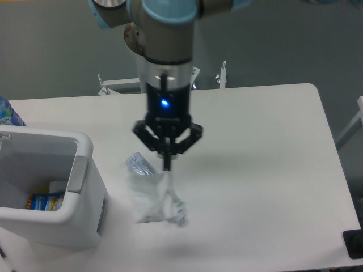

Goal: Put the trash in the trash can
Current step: 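Lift the plastic bag and carry it toward the white bin, then lower the bag into the bin and open the gripper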

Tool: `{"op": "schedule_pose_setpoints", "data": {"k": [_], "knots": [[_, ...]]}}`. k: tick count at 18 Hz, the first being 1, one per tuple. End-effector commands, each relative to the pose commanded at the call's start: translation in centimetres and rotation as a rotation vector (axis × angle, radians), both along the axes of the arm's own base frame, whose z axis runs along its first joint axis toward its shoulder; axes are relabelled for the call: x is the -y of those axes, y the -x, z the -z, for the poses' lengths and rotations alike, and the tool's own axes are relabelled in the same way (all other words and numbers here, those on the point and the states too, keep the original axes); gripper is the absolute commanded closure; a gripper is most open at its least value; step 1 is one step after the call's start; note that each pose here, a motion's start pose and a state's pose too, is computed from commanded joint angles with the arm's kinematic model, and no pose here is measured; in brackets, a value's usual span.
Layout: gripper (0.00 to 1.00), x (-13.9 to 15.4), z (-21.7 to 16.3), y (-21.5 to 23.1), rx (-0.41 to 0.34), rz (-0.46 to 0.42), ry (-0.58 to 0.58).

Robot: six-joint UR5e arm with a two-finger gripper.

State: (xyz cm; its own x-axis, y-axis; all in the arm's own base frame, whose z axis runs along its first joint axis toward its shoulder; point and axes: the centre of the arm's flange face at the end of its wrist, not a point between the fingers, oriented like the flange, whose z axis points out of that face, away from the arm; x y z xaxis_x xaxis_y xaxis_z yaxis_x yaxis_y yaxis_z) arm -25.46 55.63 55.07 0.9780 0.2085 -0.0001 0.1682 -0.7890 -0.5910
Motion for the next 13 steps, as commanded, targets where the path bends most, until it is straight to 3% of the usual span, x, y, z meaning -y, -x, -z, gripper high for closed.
{"op": "schedule_pose_setpoints", "data": {"k": [11, 13], "knots": [[1.0, -3.0, -0.3, -8.2, 0.048, 0.154, -0.034], [0.95, -3.2, -0.2, -9.1, 0.051, 0.172, -0.03]]}}
